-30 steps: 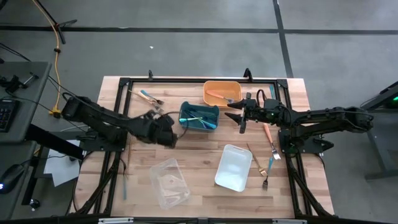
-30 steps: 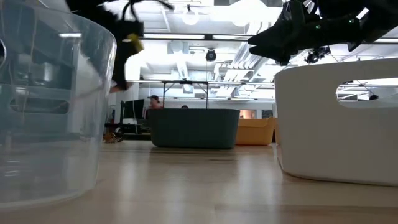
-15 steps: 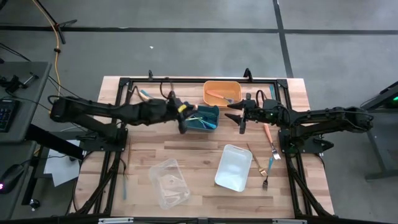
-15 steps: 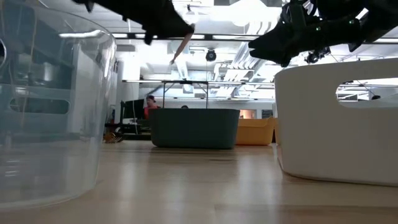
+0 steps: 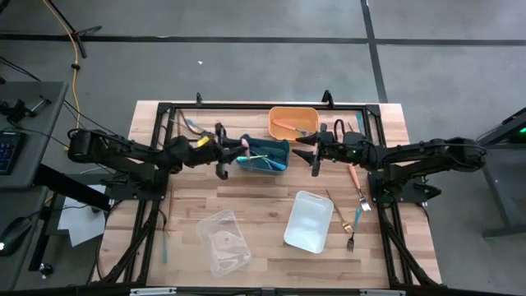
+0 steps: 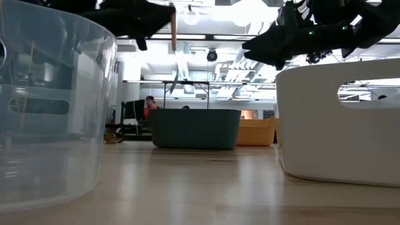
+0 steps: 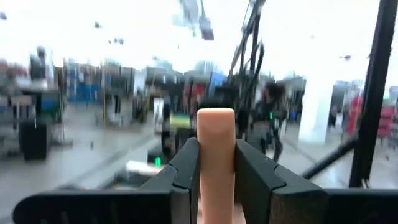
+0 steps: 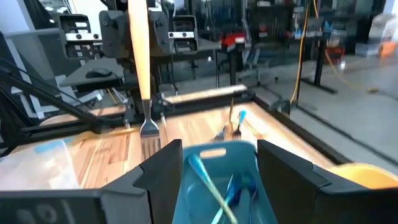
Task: Sort silverware by color (type)
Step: Put the light orange fork into the yellow bin
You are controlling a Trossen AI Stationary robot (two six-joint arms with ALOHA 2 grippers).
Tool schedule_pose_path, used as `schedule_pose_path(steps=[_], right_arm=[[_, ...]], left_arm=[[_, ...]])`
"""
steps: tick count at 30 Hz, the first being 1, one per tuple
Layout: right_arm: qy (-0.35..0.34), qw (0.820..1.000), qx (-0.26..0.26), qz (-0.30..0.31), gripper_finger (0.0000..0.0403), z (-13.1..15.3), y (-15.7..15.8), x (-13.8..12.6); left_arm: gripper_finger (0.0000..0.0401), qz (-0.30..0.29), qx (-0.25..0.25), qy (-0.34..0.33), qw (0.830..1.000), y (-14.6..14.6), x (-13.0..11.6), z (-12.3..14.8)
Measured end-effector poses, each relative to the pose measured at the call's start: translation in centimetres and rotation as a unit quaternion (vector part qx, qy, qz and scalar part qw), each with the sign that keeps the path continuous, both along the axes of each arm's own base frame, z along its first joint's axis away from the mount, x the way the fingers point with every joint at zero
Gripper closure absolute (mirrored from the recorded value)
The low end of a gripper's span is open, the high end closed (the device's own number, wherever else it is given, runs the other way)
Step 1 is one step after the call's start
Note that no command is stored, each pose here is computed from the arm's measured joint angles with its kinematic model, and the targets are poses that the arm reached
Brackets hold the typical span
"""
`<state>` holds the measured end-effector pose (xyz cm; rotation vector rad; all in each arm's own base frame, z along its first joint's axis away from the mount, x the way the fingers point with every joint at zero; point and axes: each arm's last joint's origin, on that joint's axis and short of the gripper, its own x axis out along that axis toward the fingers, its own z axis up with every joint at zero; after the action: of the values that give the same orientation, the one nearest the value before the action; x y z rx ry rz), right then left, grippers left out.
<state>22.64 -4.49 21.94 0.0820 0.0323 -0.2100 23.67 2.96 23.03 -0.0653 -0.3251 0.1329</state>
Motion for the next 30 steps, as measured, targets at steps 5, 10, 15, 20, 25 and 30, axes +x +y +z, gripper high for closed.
schedule_pose_path(steps=[5,10,15,20,25,30], right_arm=[[-0.006,1.000,-0.005,0.000,0.0202,-0.14,-0.05,0.28],[-0.016,1.000,-0.007,0.000,0.0202,0.07,-0.05,0.28],[-0.017,1.000,-0.007,0.000,0.0202,0.09,-0.05,0.27],[-0.008,1.000,0.007,0.000,0.0202,-0.14,-0.05,0.27],[0.002,1.000,0.014,0.008,0.0202,-0.36,0.01,0.26],[-0.005,1.000,0.013,0.009,0.0202,-0.22,0.01,0.27]], left_arm=[[0.0337,-0.001,0.010,-0.017,1.000,-0.07,-0.38,0.16],[0.0337,-0.016,0.015,-0.015,1.000,-0.16,-0.36,0.14],[0.0337,-0.017,0.016,-0.015,1.000,-0.16,-0.36,0.14],[0.0337,-0.017,0.016,-0.015,1.000,-0.16,-0.36,0.14],[0.0337,-0.017,0.015,-0.010,1.000,-0.16,-0.33,0.06],[0.0334,-0.016,0.015,-0.010,1.000,-0.16,-0.32,0.04]])
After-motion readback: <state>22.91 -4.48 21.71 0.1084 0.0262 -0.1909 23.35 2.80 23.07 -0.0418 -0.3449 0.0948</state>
